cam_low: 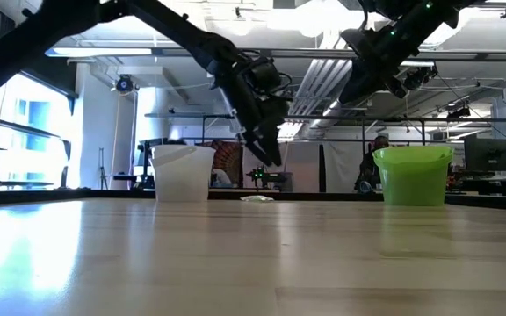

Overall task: Sort candy by brand, put in halloween buckets
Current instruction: Put the green gummy into the white bucket

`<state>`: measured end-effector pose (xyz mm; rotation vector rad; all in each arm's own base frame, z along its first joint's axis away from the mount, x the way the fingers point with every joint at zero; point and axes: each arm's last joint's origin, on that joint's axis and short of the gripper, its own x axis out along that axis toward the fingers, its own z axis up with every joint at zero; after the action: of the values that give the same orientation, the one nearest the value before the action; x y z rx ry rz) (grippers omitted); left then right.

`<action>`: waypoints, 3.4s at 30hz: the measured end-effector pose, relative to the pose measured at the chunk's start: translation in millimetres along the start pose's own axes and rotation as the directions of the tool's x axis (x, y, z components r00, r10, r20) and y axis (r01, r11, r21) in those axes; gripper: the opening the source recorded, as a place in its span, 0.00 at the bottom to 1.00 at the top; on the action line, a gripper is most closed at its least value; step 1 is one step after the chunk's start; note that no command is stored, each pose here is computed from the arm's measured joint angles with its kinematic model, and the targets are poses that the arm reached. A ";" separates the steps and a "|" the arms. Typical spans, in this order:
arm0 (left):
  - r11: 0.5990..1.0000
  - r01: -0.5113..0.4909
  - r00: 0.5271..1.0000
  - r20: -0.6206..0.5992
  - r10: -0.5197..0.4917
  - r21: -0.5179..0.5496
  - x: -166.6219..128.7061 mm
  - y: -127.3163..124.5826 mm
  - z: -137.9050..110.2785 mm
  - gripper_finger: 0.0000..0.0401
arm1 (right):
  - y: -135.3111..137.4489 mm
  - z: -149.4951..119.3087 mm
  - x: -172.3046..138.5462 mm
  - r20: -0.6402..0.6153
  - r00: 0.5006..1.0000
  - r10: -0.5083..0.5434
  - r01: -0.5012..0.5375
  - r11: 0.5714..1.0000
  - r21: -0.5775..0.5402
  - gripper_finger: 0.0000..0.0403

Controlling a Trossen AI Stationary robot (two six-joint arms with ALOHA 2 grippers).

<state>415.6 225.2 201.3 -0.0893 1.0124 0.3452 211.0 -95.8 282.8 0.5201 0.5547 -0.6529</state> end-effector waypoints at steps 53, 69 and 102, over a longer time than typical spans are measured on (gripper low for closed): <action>0.881 0.170 0.983 -0.133 -0.123 0.441 45.7 44.3 -21.4 0.52 | 0.7 0.0 0.1 -0.006 1.000 0.020 -0.020 0.999 0.025 0.00; 0.845 0.251 0.968 -0.121 -0.220 0.471 55.9 67.9 -35.6 0.52 | 1.9 -0.6 0.1 -0.026 0.998 0.061 -0.059 0.997 0.048 0.00; 0.835 0.145 0.989 -0.076 -0.124 0.531 59.1 67.8 -32.3 0.02 | 1.8 -0.6 0.1 -0.025 0.998 0.058 -0.058 0.998 0.023 0.00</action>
<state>395.7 295.8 140.1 0.3423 1.1025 -0.0809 212.2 -94.3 282.8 0.5642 0.5554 -0.5984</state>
